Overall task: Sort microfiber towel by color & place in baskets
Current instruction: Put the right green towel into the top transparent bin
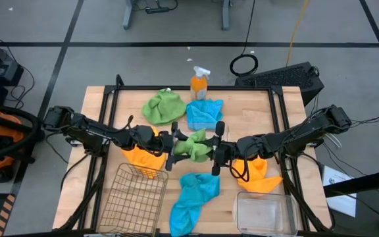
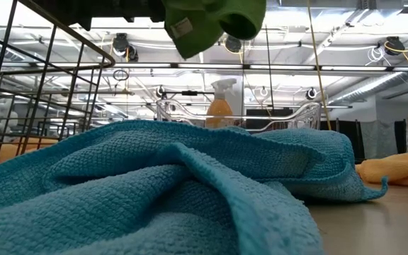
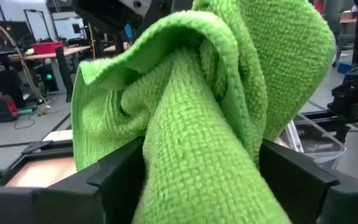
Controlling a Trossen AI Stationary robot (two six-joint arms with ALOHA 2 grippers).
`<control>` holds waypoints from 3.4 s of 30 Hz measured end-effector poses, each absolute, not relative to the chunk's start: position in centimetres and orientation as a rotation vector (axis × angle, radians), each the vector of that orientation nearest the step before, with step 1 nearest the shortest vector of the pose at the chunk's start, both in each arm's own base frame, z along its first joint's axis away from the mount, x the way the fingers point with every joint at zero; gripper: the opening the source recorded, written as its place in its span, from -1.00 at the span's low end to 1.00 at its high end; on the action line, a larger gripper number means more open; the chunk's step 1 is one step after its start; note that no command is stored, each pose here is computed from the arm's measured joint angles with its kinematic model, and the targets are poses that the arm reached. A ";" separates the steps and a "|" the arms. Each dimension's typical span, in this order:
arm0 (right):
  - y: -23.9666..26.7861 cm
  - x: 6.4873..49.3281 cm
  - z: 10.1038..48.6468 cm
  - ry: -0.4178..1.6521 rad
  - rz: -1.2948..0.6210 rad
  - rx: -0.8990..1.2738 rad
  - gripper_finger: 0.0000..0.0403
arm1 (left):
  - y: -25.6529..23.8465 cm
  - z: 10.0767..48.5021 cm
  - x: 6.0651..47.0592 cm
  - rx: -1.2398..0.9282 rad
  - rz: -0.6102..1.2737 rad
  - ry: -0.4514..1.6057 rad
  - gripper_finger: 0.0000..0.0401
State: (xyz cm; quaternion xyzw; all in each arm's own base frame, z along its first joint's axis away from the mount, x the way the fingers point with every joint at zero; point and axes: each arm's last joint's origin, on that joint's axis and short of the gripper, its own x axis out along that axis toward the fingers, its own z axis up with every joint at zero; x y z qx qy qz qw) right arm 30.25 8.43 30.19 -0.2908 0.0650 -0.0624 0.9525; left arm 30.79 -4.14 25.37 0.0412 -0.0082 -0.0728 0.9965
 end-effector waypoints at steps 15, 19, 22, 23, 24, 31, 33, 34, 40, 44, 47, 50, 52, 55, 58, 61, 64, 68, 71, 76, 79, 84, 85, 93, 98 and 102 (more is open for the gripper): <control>8.5 31.0 30.1 0.078 -0.133 -0.579 -0.69 | -4.4 25.7 32.1 0.096 -0.221 -0.089 -0.06; 8.5 31.5 29.4 0.093 -0.125 -0.600 -0.69 | -4.6 25.1 33.4 0.117 -0.224 -0.069 -0.27; 8.5 31.6 29.2 0.103 -0.126 -0.602 -0.68 | -4.6 24.8 33.7 0.118 -0.225 -0.059 -0.49; 8.6 31.5 29.2 0.109 -0.139 -0.596 -0.68 | -4.5 24.9 33.7 0.118 -0.223 -0.059 -0.58; 8.6 31.5 29.2 0.115 -0.158 -0.591 -0.67 | -4.4 24.8 33.8 0.118 -0.222 -0.052 -0.66; 9.5 31.0 28.7 0.180 -0.288 -0.540 -0.39 | -3.3 24.5 33.9 0.116 -0.205 -0.010 -0.86; 9.7 30.7 28.5 0.205 -0.316 -0.518 -0.25 | -3.2 24.4 33.9 0.116 -0.207 0.000 -0.86; 9.9 30.6 28.4 0.217 -0.323 -0.506 -0.17 | -3.2 24.4 33.9 0.116 -0.206 0.004 -0.86; 10.2 29.5 28.1 0.288 -0.322 -0.381 0.22 | -3.0 24.4 33.7 0.117 -0.207 0.021 -0.86; 10.3 28.6 27.9 0.335 -0.307 -0.354 0.35 | -2.8 25.3 33.3 0.119 -0.202 -0.009 -0.86; 10.3 27.9 28.4 0.336 -0.300 -0.344 0.39 | -2.8 25.8 33.0 0.119 -0.200 -0.011 -0.86; 10.4 27.2 28.8 0.352 -0.317 -0.355 0.39 | -2.7 26.4 32.6 0.120 -0.198 -0.011 -0.85; 10.3 26.9 29.0 0.351 -0.320 -0.343 0.39 | -2.6 26.8 32.2 0.120 -0.191 -0.004 -0.85; 10.6 26.3 29.3 0.338 -0.299 -0.296 0.39 | -2.4 26.8 31.9 0.132 -0.172 0.016 -0.85; 11.1 26.0 29.6 0.325 -0.254 -0.231 0.40 | -2.3 26.8 31.7 0.162 -0.131 0.050 -0.85; 11.3 25.8 30.0 0.286 -0.256 -0.146 0.40 | -2.2 26.8 31.5 0.195 -0.103 0.073 -0.85; 11.0 26.2 30.5 0.224 -0.275 -0.044 0.40 | -2.1 26.8 31.5 0.224 -0.098 0.077 -0.85; 10.6 26.9 30.6 0.185 -0.277 0.002 0.42 | -2.1 26.8 31.5 0.249 -0.093 0.072 -0.85; 10.2 27.2 31.0 0.154 -0.289 0.020 0.48 | -2.1 26.8 31.5 0.255 -0.091 0.074 -0.85; 9.4 27.6 31.2 0.138 -0.311 0.019 0.56 | -2.1 26.8 31.5 0.301 -0.091 0.072 -0.85; 9.0 27.8 31.5 0.108 -0.258 0.041 0.58 | -2.1 26.8 31.5 0.305 -0.092 0.072 -0.85; 8.6 28.9 31.2 0.087 -0.212 0.016 0.58 | -2.1 26.8 31.5 0.306 -0.091 0.070 -0.85; 8.5 29.3 31.0 0.088 -0.196 0.009 0.58 | -2.1 26.8 31.5 0.306 -0.091 0.069 -0.85; 7.8 31.3 29.3 0.096 -0.161 -0.044 0.36 | -2.4 26.8 31.4 0.297 -0.126 0.069 -0.83; 7.7 31.4 29.2 0.102 -0.160 -0.058 -0.20 | -2.8 26.6 31.4 0.260 -0.186 0.082 -0.69; 7.8 31.3 29.1 0.121 -0.146 -0.080 -0.71 | -3.5 26.5 31.3 0.185 -0.274 0.088 -0.36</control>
